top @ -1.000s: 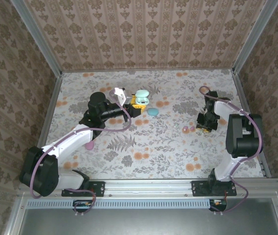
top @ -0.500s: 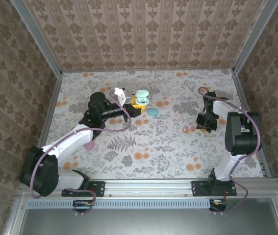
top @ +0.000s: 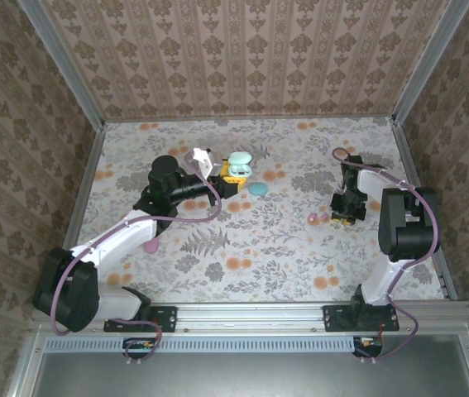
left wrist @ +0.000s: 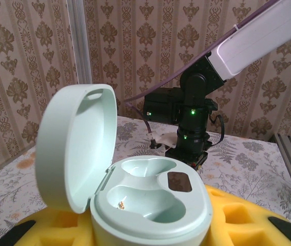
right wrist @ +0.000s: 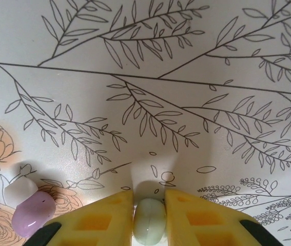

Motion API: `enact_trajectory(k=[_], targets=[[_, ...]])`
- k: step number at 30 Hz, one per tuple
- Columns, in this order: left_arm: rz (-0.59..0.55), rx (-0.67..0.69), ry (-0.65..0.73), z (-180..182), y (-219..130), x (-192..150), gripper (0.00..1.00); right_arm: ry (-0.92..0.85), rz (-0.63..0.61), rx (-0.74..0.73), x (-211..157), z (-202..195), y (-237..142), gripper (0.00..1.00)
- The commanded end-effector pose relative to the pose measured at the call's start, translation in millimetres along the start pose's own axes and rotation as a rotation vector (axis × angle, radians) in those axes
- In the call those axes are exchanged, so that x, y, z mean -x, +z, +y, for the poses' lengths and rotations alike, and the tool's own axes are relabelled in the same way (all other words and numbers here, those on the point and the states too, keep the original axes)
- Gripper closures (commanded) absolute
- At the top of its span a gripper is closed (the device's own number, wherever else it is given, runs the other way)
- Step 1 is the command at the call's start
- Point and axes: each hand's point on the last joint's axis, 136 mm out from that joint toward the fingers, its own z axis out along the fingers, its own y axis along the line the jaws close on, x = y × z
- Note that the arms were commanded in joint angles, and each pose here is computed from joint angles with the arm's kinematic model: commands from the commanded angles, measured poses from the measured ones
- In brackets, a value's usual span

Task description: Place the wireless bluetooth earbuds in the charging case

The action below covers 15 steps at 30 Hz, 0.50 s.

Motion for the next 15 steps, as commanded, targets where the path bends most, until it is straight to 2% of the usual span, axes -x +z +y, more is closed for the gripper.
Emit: enact_trajectory(k=[1,7,15], targets=[[-0.035,0.008,0.053,-0.8,-5.1,19.2,0.77,-0.017,0.016,-0.041,-0.8,-4.9,-1.8,0.72],[-0.034,0.007,0.052,-0.8,-5.0,19.0,0.77,-0.024,0.008,-0.046,2.0,-4.8,-1.2,0.71],[-0.033,0.009,0.05,-0.5,-5.0,18.6,0.77,-0.03,0.017,-0.048,1.7,-4.6,1.8,0.75]])
